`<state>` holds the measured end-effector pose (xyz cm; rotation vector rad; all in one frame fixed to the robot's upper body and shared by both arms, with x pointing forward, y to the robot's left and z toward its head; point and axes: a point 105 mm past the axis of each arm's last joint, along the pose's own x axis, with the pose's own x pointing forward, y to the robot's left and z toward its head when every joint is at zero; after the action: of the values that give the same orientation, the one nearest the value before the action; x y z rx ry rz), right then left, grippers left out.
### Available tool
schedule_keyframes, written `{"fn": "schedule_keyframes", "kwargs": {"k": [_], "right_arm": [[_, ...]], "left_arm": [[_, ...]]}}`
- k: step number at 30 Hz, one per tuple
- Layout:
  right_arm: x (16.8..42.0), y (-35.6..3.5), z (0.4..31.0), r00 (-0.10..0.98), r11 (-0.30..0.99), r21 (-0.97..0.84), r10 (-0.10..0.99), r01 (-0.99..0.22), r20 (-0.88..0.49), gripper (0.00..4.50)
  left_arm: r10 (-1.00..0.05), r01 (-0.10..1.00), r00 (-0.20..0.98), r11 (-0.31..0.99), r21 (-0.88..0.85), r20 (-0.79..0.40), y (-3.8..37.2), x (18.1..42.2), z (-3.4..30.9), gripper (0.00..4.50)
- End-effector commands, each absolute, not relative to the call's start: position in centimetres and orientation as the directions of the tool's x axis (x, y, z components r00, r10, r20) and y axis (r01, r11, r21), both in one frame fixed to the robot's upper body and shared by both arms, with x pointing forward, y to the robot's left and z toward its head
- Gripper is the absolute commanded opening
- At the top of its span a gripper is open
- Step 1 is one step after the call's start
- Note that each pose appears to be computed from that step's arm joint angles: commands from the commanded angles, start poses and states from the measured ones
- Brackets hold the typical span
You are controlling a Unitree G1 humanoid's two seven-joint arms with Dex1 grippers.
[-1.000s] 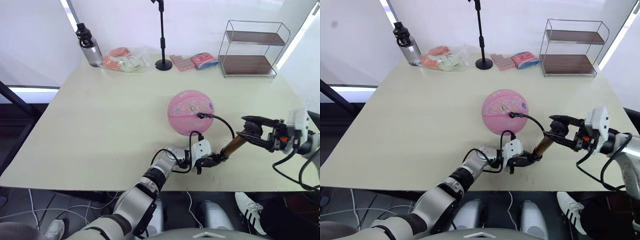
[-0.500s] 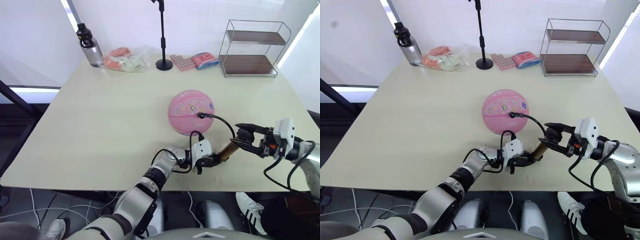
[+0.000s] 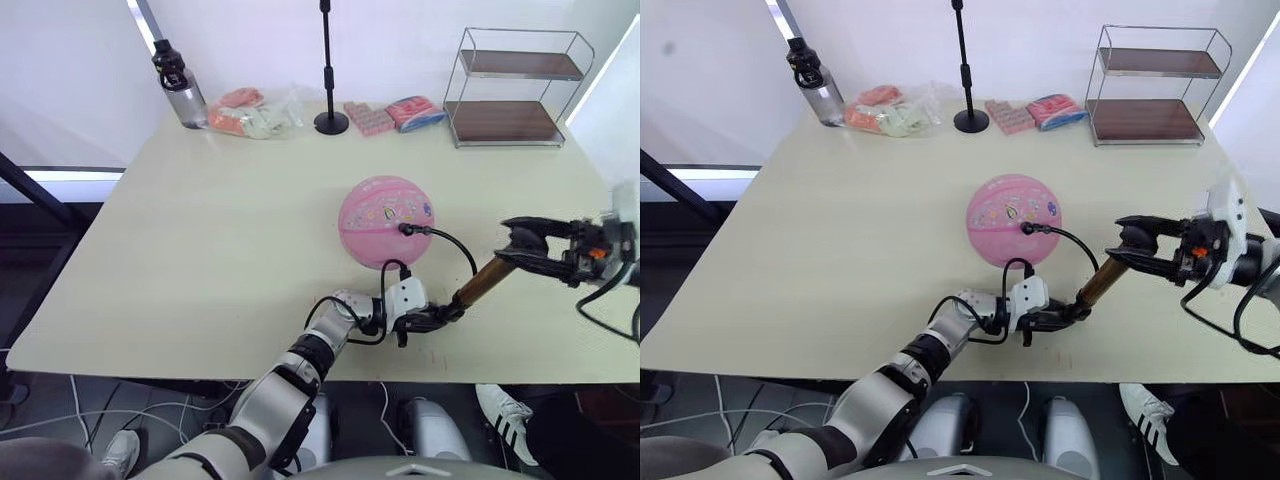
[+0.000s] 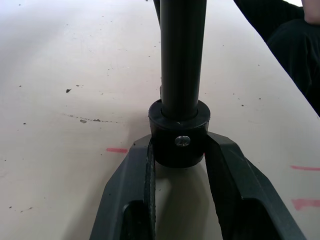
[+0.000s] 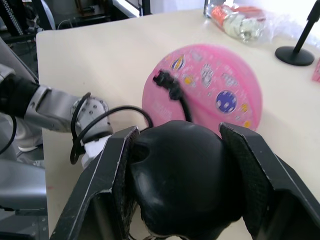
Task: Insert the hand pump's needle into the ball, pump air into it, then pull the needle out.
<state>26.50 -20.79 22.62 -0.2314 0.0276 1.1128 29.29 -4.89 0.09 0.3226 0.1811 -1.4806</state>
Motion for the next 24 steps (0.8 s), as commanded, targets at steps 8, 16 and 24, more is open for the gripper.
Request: {"fn": "schedule_keyframes", "kwargs": {"k": [8,16,24], "right_arm": [[23.9,-19.7,32.4,0.342,0.336,-0.256,0.939,-0.906,0.023,2.16],[24.7,-18.6,26.9,0.355,0.325,-0.195,0.924,-0.925,-0.142,2.16],[25.7,-18.9,19.3,0.387,0.341,-0.205,0.883,-0.917,-0.264,2.16]], "left_arm": [[-0.896,0.996,0.079,0.084,0.008,-0.438,-2.5,28.3,-3.6,1.00],[-0.891,0.998,0.058,0.066,-0.001,-0.449,-2.5,28.1,-3.9,1.00],[-0.887,0.999,0.042,0.046,0.002,-0.460,-2.4,27.9,-4.0,1.00]]}}
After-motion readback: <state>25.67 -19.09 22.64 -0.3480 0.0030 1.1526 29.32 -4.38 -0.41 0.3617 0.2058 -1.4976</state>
